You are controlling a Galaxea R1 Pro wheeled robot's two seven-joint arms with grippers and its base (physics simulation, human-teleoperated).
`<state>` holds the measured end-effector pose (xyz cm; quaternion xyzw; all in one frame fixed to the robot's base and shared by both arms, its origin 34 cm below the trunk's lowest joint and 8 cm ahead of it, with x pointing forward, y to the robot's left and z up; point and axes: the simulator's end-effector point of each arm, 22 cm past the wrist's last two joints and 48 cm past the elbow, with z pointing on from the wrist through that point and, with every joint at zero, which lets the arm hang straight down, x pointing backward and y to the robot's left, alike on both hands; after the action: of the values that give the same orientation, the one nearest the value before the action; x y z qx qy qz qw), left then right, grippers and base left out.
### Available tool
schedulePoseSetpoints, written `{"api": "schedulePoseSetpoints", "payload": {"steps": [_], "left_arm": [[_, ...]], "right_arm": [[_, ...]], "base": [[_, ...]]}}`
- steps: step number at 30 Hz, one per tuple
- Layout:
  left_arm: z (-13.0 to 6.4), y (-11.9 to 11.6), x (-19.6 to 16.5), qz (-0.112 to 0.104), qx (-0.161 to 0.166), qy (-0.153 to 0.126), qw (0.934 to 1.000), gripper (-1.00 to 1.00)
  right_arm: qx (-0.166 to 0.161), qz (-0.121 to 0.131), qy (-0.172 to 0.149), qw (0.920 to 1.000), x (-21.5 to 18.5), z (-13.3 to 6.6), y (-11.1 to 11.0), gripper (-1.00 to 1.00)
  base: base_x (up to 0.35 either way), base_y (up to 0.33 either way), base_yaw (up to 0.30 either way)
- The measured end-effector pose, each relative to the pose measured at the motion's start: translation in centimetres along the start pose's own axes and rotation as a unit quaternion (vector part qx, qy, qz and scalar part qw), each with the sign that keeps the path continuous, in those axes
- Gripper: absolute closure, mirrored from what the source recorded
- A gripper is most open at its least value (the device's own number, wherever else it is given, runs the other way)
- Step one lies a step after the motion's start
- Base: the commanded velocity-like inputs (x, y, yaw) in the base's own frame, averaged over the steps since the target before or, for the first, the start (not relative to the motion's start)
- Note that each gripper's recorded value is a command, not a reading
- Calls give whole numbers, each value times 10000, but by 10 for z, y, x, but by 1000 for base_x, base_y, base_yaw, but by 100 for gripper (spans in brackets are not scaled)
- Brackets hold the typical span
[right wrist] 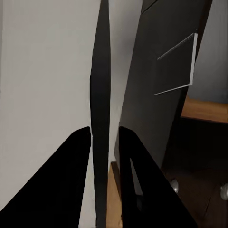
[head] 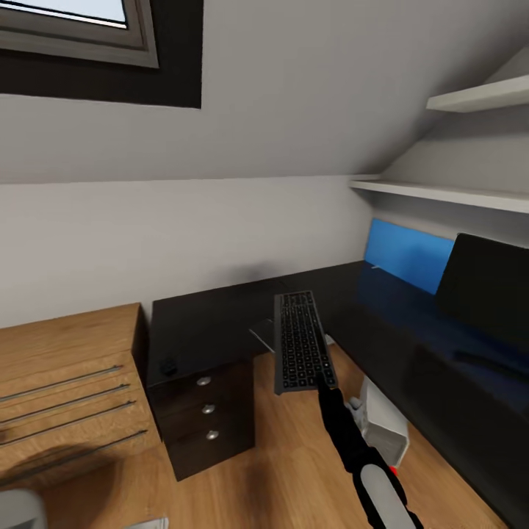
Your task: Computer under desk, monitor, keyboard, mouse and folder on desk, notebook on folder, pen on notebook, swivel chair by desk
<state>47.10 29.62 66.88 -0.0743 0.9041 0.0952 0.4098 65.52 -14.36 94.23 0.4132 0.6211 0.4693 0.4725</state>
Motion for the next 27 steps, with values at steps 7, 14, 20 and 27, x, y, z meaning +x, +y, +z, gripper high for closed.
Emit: {"api": "schedulePoseSetpoints", "payload": {"steps": [7, 14, 20, 27], "left_arm": [[-1, -2, 2, -8, 3, 12, 10000, -100], [-1, -3, 3, -11, 5, 20, 10000, -100], [-1, -2, 3, -7, -2, 17, 10000, -100], [-1, -2, 3, -8, -10, 17, 10000, -100]], "right_arm": [[-38, -54, 255, 9997, 24, 0, 4, 100], [-34, -59, 318, 9995, 30, -1, 4, 100], [-25, -55, 313, 9995, 30, -1, 3, 100], [-21, -62, 309, 9995, 29, -1, 3, 100]], "base": [[-60, 60, -32], [-222, 213, -2], [-126, 105, 0], [-14, 11, 0]]}}
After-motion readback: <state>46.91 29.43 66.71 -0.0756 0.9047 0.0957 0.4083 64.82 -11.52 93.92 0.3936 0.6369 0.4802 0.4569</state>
